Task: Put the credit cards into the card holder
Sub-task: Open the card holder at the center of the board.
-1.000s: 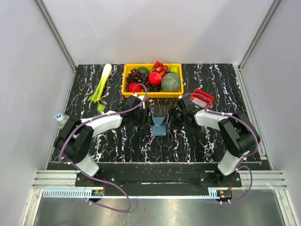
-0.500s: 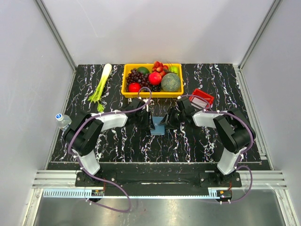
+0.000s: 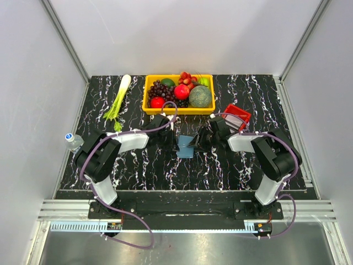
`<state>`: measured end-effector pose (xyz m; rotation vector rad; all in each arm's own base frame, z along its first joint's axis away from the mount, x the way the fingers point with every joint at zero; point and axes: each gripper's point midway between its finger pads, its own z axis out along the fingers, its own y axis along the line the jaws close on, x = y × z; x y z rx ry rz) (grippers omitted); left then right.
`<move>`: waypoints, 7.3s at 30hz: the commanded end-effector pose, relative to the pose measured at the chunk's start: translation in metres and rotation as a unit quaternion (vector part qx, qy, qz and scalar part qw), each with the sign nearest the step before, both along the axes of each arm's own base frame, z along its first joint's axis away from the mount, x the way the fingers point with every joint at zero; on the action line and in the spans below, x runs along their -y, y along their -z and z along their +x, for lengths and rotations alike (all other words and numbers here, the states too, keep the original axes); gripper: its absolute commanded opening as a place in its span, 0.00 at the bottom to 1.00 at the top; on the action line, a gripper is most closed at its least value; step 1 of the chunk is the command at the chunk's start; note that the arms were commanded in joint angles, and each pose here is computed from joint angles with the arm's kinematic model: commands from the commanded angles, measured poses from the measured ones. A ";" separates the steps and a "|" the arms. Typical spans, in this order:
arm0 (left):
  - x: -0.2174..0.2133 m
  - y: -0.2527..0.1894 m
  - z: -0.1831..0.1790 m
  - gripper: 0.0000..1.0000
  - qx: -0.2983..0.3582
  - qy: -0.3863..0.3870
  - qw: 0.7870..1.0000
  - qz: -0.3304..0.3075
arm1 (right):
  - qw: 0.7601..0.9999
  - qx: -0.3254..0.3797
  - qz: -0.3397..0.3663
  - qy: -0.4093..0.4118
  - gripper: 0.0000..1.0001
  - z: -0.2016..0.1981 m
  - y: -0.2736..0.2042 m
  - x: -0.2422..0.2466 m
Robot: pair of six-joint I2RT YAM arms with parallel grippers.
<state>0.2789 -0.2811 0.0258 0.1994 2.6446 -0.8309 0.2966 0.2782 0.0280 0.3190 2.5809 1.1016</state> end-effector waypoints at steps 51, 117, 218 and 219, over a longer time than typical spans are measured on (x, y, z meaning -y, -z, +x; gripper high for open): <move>0.039 -0.036 0.012 0.63 0.223 0.235 0.945 0.043 | 0.963 0.114 -0.115 -0.217 0.00 0.003 -0.020 0.009; -0.002 -0.110 0.013 0.00 0.271 -0.040 0.962 0.009 | 0.998 0.048 -0.032 -0.024 0.61 0.002 -0.069 0.004; -0.073 -0.082 -0.005 0.69 0.223 -0.177 0.956 0.067 | 0.954 0.116 -0.262 -0.090 0.00 -0.005 -0.064 -0.038; -0.072 -0.093 -0.002 0.73 0.232 -0.181 0.954 0.061 | 0.953 0.114 -0.267 -0.089 0.00 -0.005 -0.062 -0.037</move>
